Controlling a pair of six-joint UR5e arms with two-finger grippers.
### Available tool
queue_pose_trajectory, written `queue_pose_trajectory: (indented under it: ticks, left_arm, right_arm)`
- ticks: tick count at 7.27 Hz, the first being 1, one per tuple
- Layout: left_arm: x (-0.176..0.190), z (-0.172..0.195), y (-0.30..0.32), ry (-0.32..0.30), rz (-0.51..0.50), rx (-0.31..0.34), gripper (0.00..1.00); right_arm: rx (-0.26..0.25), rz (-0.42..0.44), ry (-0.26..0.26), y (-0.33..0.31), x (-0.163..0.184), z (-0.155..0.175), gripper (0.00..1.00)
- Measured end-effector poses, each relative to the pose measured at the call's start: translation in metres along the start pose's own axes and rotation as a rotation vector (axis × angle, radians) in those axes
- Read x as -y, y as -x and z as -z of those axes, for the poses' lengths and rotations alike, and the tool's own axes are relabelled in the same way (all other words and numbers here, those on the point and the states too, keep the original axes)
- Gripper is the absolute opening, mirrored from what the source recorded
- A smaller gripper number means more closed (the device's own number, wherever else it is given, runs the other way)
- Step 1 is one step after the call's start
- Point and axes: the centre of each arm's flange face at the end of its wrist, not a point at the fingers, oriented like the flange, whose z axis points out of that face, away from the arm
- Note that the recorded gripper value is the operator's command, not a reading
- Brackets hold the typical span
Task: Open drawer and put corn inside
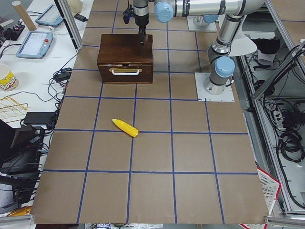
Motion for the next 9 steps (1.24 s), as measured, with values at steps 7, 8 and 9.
queue_pose_trajectory:
  ticks: [7, 8, 9]
  left_arm:
    - [0.0057, -0.0077, 0.0012, 0.014, -0.005, 0.004, 1.0]
    - [0.0062, -0.0085, 0.0012, 0.015, -0.004, 0.003, 1.0]
    - [0.006, -0.0076, 0.0012, 0.013, 0.001, 0.003, 1.0]
  right_arm:
    - [0.0, 0.0, -0.001, 0.0, 0.0001, 0.0001, 1.0]
    - [0.0, 0.0, -0.001, 0.0, 0.0001, 0.0001, 1.0]
    - [0.0, 0.0, -0.001, 0.0, 0.0001, 0.0001, 1.0]
